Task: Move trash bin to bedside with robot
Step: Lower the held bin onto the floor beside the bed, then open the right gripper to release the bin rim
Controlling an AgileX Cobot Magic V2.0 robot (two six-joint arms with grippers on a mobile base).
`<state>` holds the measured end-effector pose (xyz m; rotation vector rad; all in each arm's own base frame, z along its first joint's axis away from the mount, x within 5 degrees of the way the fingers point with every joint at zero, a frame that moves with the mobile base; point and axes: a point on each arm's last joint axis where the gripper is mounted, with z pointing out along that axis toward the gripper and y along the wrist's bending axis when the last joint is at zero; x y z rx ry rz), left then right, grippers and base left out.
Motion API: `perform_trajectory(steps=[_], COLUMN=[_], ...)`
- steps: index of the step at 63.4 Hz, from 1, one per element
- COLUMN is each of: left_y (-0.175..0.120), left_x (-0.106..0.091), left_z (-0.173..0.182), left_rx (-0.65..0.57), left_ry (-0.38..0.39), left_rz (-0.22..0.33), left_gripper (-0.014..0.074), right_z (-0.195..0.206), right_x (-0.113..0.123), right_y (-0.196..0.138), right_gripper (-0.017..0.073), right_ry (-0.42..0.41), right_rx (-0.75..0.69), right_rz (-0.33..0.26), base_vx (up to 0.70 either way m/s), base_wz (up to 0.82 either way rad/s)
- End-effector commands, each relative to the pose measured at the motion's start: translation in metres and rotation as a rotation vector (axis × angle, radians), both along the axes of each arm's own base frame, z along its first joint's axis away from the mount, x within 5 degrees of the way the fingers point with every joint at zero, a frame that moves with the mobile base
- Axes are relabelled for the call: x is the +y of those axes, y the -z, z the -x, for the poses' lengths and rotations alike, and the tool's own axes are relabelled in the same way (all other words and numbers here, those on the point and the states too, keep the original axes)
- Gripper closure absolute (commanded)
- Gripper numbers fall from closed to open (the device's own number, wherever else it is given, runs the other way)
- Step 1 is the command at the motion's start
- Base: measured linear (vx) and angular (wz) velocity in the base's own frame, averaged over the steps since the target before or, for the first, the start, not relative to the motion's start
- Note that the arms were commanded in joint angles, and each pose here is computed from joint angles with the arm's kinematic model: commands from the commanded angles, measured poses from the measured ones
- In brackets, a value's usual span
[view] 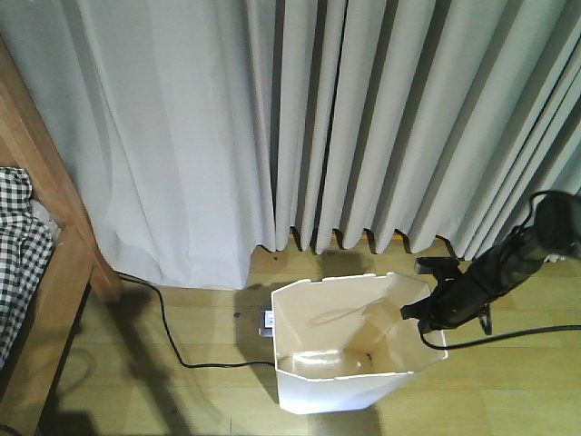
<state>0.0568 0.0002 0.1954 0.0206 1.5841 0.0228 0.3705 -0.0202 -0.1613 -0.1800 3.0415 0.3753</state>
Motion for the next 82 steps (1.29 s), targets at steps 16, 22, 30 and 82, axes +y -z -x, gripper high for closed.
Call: perform_trajectory(steps=[16, 22, 30, 82], left_y=[-0.004, -0.004, -0.004, -0.004], left_x=[-0.001, -0.001, -0.001, -0.001], left_z=[0.001, 0.001, 0.001, 0.001], left_rx=[-0.077, -0.077, -0.077, -0.077], left_ry=[0.009, 0.009, 0.009, 0.009], left_rz=[0.023, 0.023, 0.023, 0.023], left_gripper=[0.0600, 0.0600, 0.0600, 0.0600], right_z=[-0.042, -0.045, -0.046, -0.047], right_x=[-0.001, 0.000, 0.001, -0.004], right_y=[0.023, 0.036, 0.050, 0.059], right_gripper=[0.0561, 0.0560, 0.0559, 0.0127], right_ry=[0.068, 0.064, 0.066, 0.064], right_rx=[-0.047, -0.048, -0.040, -0.027], right_rz=[-0.066, -0.078, -0.096, -0.035], base_vx=[0.00, 0.00, 0.00, 0.00], base_wz=[0.00, 0.00, 0.00, 0.00])
